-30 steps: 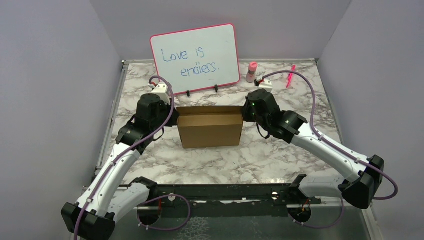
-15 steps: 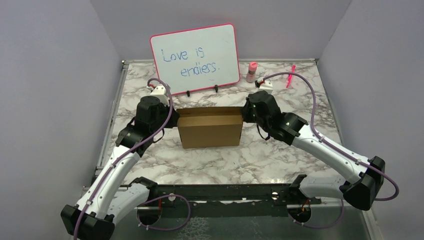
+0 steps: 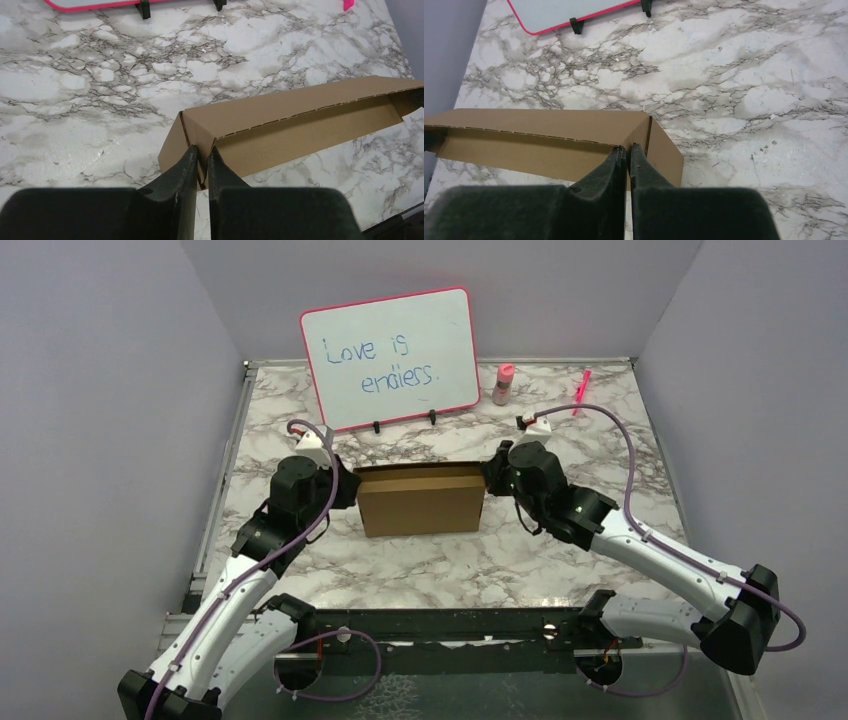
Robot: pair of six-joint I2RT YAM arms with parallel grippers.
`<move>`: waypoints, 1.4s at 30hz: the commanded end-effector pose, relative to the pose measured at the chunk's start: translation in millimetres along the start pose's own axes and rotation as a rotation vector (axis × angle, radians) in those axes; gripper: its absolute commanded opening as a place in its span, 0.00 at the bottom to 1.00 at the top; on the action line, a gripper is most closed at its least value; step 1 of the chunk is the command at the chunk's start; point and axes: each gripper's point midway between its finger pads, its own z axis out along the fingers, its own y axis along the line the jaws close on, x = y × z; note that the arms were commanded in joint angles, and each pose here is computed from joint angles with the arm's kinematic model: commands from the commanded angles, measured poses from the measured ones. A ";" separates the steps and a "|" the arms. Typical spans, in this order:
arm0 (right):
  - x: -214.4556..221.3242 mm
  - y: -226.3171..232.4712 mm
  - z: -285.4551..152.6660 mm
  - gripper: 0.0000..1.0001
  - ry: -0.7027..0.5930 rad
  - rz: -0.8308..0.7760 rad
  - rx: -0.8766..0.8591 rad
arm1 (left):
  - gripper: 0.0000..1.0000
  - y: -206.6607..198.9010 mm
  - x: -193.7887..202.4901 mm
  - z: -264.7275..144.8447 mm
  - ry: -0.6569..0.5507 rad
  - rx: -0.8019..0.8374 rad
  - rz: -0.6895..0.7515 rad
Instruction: Fold the paper box
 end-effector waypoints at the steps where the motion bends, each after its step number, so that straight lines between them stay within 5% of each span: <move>1: 57.0 -12.5 2.2 0.09 0.138 -0.061 -0.013 | 0.13 0.0 35.6 2.4 0.083 0.020 -0.049; 6: 62.8 -17.3 2.2 0.14 0.120 -0.062 -0.026 | 0.24 2.3 40.7 3.8 0.050 0.027 -0.081; 21: 3.0 5.8 -28.7 0.68 -0.023 -0.060 -0.132 | 0.70 -14.4 -5.6 -31.6 -0.141 0.099 -0.128; 33: -22.7 24.7 -44.2 0.95 -0.020 -0.014 -0.177 | 0.84 -19.5 -32.2 -43.1 -0.197 0.079 -0.251; 42: -23.1 6.9 -19.2 0.94 0.068 0.113 -0.226 | 0.83 -7.5 -25.5 -29.2 -0.190 0.011 -0.367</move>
